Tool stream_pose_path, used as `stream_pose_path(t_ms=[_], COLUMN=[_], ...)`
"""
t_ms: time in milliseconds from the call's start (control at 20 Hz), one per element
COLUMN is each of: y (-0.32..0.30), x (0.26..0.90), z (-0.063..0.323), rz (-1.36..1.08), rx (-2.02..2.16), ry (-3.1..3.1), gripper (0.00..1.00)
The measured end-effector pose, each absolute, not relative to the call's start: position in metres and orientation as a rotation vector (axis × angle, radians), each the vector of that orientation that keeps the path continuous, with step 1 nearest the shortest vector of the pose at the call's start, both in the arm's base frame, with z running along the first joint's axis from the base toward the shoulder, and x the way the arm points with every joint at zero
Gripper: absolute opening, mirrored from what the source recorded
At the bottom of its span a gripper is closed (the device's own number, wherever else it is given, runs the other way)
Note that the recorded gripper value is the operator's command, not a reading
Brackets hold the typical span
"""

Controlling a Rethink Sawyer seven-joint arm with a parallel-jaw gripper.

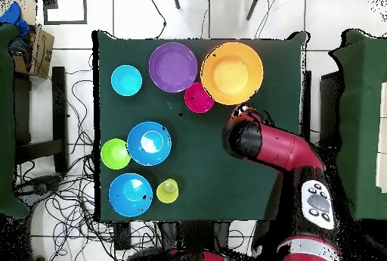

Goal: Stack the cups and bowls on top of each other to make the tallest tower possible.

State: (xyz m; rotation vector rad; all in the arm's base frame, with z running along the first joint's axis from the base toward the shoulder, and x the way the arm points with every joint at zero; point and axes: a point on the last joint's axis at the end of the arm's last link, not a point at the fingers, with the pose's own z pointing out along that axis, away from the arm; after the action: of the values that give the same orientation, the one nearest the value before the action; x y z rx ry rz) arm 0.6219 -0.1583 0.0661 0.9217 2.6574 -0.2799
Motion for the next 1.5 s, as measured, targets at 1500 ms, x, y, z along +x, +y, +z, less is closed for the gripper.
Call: stream_pose_path(t_ms=[1500], y=[-0.153], x=[0.596], z=[-0.026], rz=[-0.29], rx=[0.899], ry=[2.717], gripper=[1.0])
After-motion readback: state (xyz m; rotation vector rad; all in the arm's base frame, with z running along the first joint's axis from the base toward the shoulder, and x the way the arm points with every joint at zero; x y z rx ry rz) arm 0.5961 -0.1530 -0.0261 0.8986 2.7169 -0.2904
